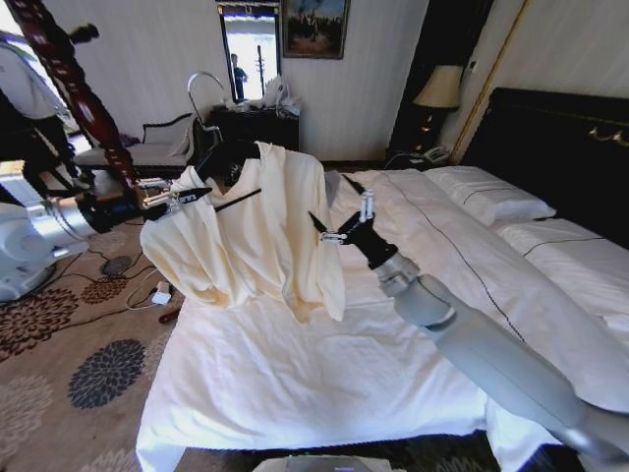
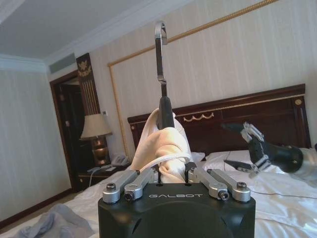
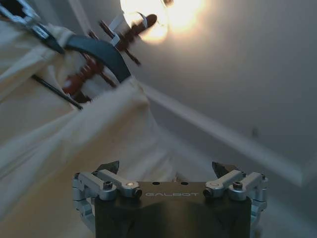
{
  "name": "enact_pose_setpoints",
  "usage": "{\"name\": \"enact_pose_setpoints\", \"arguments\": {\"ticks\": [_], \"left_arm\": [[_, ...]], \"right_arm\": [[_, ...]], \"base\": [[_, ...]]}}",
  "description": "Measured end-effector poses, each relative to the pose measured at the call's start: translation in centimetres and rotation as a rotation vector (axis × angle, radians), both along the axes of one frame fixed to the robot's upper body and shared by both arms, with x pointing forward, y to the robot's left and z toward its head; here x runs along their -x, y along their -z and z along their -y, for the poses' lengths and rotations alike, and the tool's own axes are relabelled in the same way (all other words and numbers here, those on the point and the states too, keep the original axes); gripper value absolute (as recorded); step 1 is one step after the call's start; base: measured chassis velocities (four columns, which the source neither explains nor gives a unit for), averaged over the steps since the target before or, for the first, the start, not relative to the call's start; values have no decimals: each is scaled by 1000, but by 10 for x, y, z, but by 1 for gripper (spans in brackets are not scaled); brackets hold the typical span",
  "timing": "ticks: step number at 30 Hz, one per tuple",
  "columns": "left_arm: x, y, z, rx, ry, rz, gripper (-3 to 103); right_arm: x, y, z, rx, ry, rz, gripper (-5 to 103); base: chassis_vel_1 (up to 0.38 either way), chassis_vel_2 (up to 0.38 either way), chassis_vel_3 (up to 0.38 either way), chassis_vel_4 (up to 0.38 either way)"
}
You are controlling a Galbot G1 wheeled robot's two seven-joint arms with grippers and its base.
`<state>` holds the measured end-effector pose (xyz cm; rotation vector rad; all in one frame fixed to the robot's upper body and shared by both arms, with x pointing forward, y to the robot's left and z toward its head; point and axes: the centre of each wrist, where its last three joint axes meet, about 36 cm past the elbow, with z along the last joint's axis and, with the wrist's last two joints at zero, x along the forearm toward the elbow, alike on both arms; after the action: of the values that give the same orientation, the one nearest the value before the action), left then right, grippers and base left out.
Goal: Pick up the clothes from the bed and hang them on the clothes hanger.
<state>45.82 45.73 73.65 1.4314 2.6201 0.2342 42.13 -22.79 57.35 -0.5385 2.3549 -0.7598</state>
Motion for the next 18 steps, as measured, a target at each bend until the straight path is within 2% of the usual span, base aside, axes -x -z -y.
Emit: {"name": "enact_pose_setpoints", "arguments": {"ticks": [2,3,5,7,8,10,13,18], "left_arm": [[1,-2,-1,6,-13,11,20],[1,-2,-1,6,-13,11,20],[0,-2,-4,13,-31,20,20],[0,-2,-6,20,-50,28,20],[0,-2,-6,20,-50,28,20],[-1,-1,-9,31,-70,37,20],[-2,-2,-14,52,-99,49,20],[-4,-6,-26,71,-148,63,20]], "right_arm": [[19,8,4,-107,33,-196,100],[19,8,4,-107,33,-196,100],[34,17,13,-210,83,-370,100],[43,20,23,-280,130,-465,100],[43,20,23,-280,130,-465,100],[52,24,30,-335,166,-533,100],[65,33,33,-375,199,-582,100],[82,50,41,-412,264,-598,100]], "base": [[0,0,0,0],[0,0,0,0],[0,0,0,0],[0,0,0,0],[0,0,0,0],[0,0,0,0],[0,0,0,0],[0,0,0,0]]}}
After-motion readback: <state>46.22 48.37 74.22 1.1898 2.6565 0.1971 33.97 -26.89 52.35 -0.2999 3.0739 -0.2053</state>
